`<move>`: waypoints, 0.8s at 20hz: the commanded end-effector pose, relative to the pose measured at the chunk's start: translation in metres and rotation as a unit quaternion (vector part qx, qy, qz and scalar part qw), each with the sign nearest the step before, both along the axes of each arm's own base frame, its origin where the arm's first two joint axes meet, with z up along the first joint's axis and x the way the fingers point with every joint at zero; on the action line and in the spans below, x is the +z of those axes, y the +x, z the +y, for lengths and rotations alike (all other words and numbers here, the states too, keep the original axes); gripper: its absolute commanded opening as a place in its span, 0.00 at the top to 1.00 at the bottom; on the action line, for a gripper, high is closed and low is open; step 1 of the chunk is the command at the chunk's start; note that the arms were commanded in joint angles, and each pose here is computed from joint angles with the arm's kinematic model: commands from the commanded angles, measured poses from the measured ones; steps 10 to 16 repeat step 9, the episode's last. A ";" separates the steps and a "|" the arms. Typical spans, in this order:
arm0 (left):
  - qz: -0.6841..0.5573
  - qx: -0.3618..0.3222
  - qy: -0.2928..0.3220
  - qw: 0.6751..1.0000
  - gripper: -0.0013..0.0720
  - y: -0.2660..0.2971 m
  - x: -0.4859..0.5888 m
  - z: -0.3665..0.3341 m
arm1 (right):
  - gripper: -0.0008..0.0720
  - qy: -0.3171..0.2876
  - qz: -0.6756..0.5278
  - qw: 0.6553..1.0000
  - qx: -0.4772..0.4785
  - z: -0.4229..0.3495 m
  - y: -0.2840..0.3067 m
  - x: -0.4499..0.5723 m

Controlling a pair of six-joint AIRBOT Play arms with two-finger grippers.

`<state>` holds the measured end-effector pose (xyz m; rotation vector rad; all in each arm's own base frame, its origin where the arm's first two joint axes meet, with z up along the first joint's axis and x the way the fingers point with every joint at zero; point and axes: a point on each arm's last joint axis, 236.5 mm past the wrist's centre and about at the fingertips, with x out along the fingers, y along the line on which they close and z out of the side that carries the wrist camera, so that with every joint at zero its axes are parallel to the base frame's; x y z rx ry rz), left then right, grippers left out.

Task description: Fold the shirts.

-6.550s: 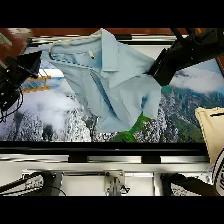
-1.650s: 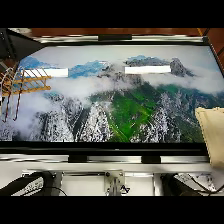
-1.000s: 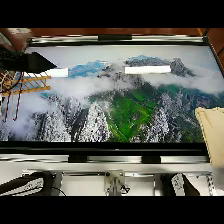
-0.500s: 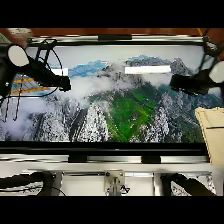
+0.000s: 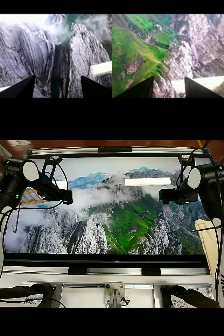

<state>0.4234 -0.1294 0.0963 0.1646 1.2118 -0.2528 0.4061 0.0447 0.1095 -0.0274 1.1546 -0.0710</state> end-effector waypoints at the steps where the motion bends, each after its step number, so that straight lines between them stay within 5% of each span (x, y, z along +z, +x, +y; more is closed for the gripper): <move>1: 0.003 0.002 0.003 1.000 0.07 0.001 -0.003 0.000 | 0.32 -0.003 0.002 1.000 0.002 0.000 0.000 -0.001; 16: 0.005 0.001 0.003 1.000 0.07 0.001 -0.005 0.000 | 0.32 -0.004 0.002 1.000 0.001 0.000 0.000 -0.001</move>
